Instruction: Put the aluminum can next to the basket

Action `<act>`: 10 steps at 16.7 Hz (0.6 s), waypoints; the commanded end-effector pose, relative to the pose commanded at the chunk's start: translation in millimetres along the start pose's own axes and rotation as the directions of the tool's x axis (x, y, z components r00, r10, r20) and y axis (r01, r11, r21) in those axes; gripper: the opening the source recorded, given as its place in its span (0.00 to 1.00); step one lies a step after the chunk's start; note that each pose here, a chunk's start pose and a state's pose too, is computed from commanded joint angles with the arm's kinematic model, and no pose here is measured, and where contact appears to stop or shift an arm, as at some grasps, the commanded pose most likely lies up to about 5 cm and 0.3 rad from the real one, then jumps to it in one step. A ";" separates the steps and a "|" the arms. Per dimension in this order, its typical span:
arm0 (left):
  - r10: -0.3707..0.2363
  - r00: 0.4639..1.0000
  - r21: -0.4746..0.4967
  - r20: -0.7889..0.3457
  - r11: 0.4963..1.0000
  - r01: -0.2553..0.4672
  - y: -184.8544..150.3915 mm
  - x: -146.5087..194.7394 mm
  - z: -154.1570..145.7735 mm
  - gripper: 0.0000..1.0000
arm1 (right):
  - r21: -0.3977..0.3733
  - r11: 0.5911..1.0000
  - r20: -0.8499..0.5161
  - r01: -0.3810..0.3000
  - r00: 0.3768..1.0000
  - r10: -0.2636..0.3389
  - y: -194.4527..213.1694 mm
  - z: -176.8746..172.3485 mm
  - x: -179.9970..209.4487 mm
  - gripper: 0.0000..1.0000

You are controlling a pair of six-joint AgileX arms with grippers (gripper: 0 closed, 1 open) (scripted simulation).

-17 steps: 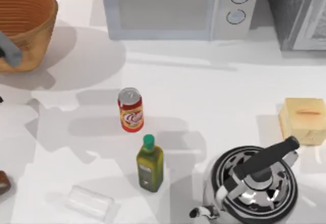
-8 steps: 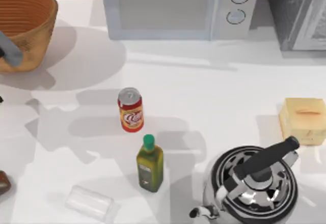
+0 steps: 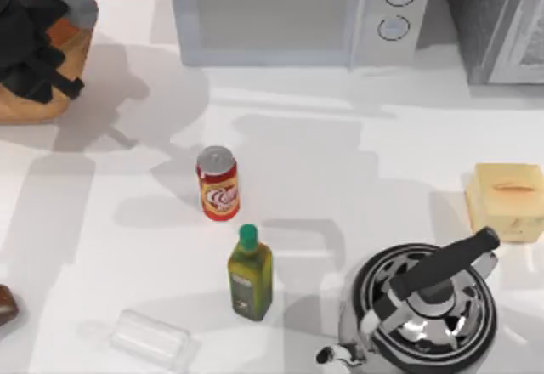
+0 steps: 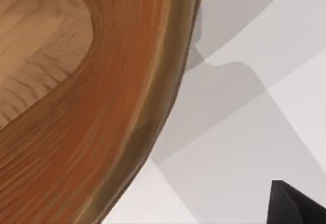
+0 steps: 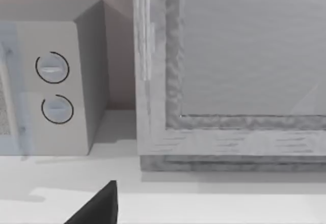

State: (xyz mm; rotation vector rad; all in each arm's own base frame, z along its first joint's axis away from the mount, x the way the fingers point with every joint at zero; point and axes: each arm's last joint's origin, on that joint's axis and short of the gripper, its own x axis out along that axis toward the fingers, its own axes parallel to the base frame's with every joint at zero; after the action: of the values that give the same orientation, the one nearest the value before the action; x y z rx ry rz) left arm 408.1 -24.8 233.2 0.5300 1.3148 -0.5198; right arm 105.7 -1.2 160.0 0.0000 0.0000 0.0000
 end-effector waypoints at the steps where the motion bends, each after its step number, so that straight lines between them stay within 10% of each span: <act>1: -0.001 1.000 -0.029 0.024 1.000 0.002 -10.8 -9.3 15.9 0.00 | 0.000 1.000 0.000 0.000 1.000 0.000 0.0 0.0 0.0 1.00; 10: -0.110 0.994 -0.448 -0.019 0.890 0.090 -171.4 -6.8 126.5 0.00 | 0.000 1.000 0.000 0.000 1.000 0.000 0.0 0.0 0.0 1.00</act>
State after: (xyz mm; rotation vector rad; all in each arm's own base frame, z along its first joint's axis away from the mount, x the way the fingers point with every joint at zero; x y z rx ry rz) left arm 394.4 -236.8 249.8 0.0906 1.4545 -0.2739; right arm 105.7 -1.2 160.0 0.0000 0.0000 0.0000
